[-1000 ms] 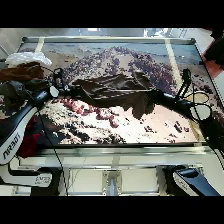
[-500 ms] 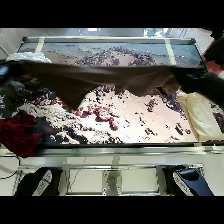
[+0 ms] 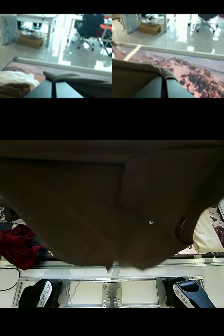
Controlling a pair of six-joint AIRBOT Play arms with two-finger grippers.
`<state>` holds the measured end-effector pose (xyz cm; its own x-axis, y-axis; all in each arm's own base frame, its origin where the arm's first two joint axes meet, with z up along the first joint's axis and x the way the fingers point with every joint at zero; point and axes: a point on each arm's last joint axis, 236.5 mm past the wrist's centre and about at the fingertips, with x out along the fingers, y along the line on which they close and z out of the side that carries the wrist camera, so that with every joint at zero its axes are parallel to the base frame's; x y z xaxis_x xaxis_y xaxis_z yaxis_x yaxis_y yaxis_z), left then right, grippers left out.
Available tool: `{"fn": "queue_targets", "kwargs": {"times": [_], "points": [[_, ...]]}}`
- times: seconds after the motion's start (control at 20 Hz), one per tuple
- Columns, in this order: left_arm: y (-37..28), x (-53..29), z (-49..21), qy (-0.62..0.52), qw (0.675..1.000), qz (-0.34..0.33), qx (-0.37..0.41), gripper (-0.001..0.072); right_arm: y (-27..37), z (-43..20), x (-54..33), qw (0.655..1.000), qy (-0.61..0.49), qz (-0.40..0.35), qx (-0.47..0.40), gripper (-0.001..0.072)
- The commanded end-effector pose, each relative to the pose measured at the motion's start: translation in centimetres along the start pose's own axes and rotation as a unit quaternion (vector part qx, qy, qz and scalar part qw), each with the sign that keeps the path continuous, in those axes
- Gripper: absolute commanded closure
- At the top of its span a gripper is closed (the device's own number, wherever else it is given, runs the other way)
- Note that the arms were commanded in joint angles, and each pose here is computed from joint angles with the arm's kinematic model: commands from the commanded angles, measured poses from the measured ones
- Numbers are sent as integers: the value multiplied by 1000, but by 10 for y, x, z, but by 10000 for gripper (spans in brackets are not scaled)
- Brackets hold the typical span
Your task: Fold the shirts.
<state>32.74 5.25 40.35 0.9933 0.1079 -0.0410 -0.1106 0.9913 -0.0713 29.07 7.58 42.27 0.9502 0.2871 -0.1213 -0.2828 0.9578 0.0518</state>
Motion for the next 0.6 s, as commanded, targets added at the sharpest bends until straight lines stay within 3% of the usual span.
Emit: {"fn": "queue_targets", "kwargs": {"times": [0.0,0.2,0.4,0.45,0.5,0.55], "points": [[-38,85,-86,130,989,-73,-9,698,-39,-57,96,994,99,-41,-22,699],[-55,184,-239,275,959,-71,25,698,-71,-191,239,974,220,-48,-2,699],[-58,234,-372,359,931,-66,31,696,-89,-301,341,973,220,-53,44,694],[-60,239,-395,370,926,-66,31,692,-91,-316,358,975,203,-56,63,613],[-62,245,-407,370,926,-66,32,599,-94,-322,370,978,182,-62,85,363],[-64,253,-408,355,932,-65,30,348,-99,-321,379,980,156,-69,104,158]]}}
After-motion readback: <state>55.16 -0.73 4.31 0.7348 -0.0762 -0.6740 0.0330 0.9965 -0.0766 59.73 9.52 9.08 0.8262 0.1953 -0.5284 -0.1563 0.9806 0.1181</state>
